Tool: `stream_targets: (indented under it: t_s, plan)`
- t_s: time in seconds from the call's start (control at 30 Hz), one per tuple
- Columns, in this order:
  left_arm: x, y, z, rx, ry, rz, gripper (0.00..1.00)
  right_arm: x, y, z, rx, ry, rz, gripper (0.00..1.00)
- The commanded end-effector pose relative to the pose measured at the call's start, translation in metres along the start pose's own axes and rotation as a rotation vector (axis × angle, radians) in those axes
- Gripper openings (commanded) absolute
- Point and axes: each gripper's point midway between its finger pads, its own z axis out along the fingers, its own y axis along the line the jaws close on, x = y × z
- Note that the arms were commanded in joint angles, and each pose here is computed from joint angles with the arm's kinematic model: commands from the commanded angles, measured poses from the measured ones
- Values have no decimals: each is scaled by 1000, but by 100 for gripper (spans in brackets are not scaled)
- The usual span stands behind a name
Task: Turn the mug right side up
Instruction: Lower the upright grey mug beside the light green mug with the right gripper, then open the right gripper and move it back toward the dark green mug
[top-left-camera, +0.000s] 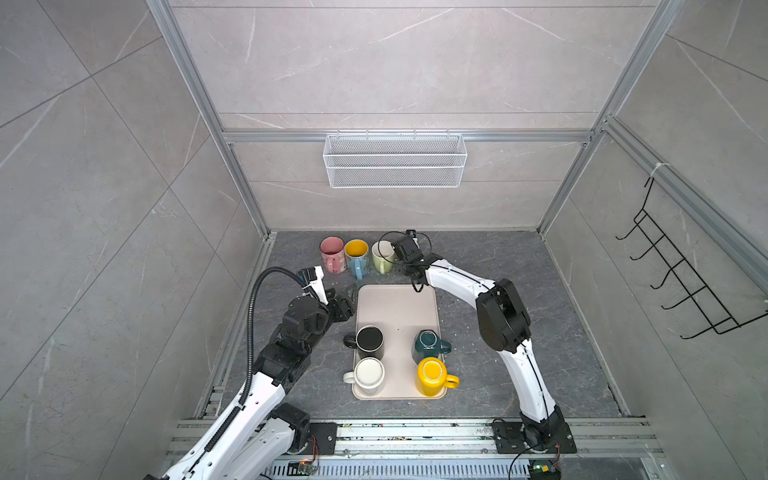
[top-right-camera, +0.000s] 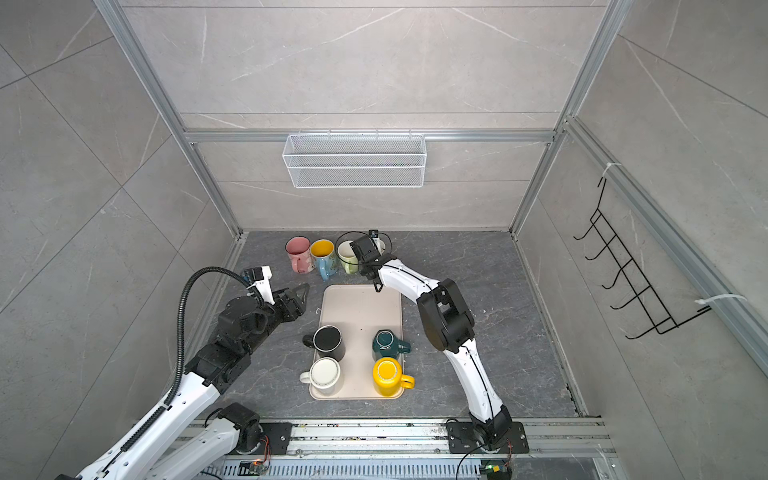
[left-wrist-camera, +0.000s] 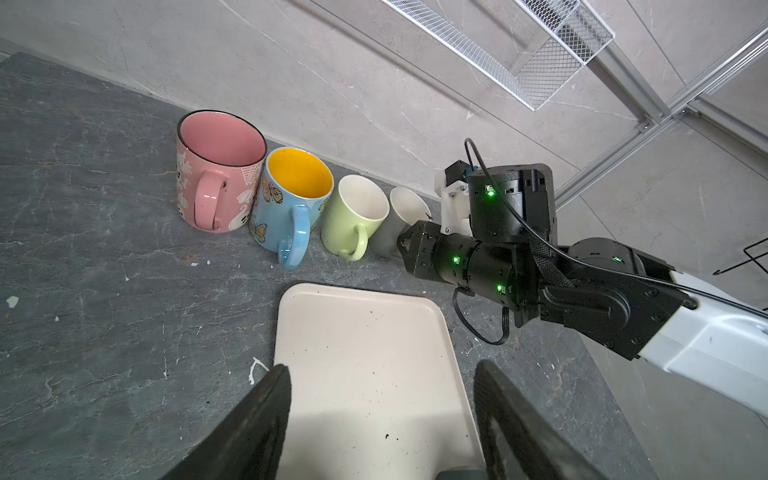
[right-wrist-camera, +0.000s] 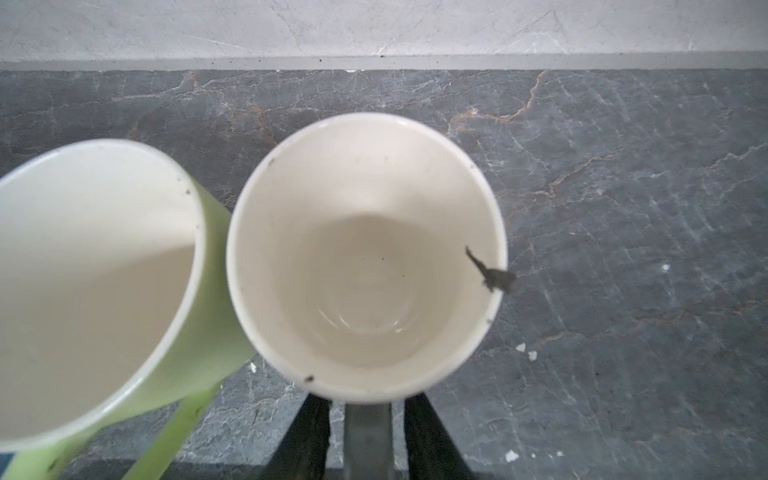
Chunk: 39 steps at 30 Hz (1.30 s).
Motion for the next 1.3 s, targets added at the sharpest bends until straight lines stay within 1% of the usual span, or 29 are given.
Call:
stream_targets:
  t_s: [0.0, 0.2, 0.27, 0.33, 0.5, 0.67, 0.8, 0.97, 1.1, 1.2, 1.27]
  plan:
    - [-4, 5, -5, -18, -23, 9, 72, -3, -2, -7, -8, -10, 23, 39]
    - [-6, 4, -8, -14, -31, 8, 72, -10, -6, -22, -19, -37, 39, 51]
    - [-6, 4, -8, -13, -31, 7, 72, -15, -8, -30, -25, -53, 46, 57]
    - [-5, 3, -8, -11, -24, 8, 73, -22, -9, -41, -38, -74, 56, 63]
    - [-2, 1, -5, 0, -9, 2, 73, -37, -12, -70, -83, -125, 78, 72]
    - [0, 3, -2, -9, -1, 5, 74, -43, -17, -103, -127, -130, 71, 82]
    - [5, 11, 1, -53, 21, 22, 75, -38, -22, -138, -181, -80, 48, 86]
    - [9, 14, 6, -66, 31, 18, 75, -17, -46, -185, -203, -30, 57, 87]
    - [12, 15, 8, -70, 37, 14, 75, 11, -72, -224, -214, 28, 107, 87]
    - [12, 15, 10, -68, 37, 13, 75, 34, -87, -254, -261, 56, 175, 86]
    - [12, 16, 10, -72, 34, 10, 74, 49, -97, -270, -288, 68, 239, 84]
